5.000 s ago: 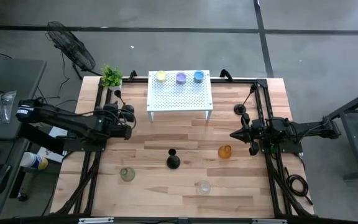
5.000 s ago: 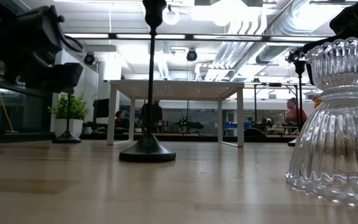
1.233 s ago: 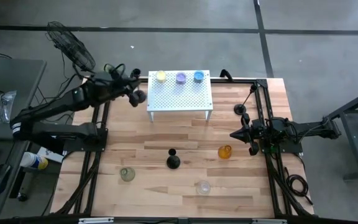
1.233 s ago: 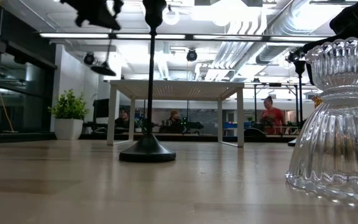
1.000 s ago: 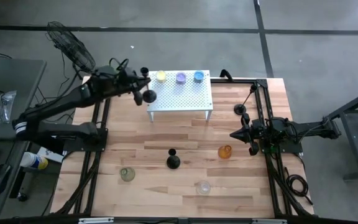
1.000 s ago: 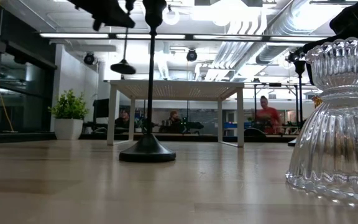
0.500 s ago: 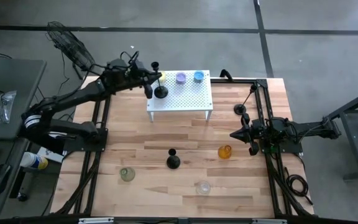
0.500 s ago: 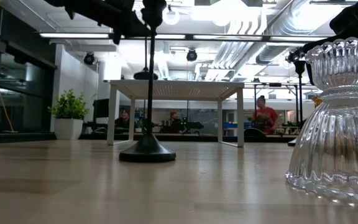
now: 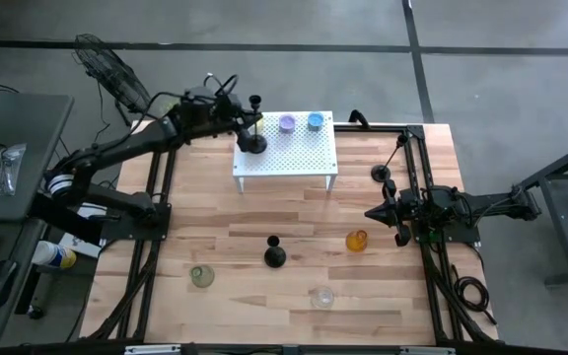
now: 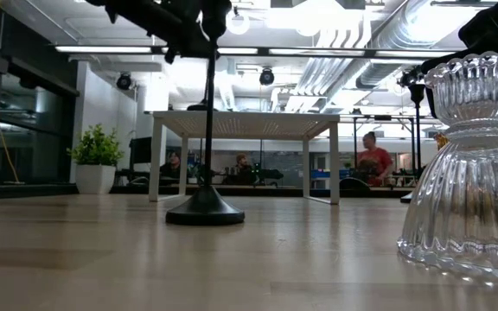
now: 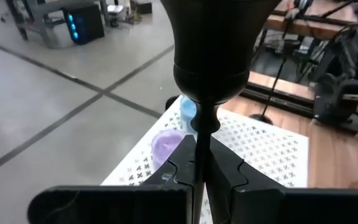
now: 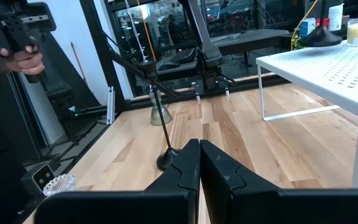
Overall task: Pick & Place candle stick holders
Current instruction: Put the top left black candle holder on the shelf
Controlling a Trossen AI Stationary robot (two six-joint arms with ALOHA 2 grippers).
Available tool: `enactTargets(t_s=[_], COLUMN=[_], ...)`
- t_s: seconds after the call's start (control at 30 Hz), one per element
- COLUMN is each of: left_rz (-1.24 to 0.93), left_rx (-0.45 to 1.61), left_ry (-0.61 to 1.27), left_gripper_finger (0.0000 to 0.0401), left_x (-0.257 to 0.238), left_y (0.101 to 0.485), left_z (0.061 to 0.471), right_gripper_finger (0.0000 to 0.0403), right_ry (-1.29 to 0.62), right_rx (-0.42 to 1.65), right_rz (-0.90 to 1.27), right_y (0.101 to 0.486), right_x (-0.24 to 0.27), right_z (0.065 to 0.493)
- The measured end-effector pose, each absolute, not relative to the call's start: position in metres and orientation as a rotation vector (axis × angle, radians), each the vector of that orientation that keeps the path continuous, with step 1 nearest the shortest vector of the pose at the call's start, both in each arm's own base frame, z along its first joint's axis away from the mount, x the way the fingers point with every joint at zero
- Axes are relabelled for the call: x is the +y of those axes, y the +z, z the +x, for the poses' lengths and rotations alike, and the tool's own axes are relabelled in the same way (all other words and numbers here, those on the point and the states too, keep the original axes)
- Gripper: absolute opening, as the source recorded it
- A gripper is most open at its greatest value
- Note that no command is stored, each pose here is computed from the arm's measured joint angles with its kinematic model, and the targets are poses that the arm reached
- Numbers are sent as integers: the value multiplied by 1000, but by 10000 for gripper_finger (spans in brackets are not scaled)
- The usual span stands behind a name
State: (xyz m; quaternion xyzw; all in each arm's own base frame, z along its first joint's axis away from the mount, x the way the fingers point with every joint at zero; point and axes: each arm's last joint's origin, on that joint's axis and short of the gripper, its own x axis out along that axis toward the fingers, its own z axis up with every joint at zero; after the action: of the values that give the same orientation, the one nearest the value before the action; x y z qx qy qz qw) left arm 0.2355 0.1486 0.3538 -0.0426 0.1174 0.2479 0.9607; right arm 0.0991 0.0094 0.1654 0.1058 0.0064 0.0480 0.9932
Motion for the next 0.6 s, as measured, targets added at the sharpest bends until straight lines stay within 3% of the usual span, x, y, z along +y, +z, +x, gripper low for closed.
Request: enactTargets(t_s=[0.6], left_rz=[-114], left_rx=[200], left_ry=[549], left_gripper_finger=[7], left_x=[157], left_y=[350], left_z=[246], right_gripper_finger=[2], right_ry=[96], right_rx=[13], right_rz=[212], right_y=[165], right_x=[9], right_z=[99])
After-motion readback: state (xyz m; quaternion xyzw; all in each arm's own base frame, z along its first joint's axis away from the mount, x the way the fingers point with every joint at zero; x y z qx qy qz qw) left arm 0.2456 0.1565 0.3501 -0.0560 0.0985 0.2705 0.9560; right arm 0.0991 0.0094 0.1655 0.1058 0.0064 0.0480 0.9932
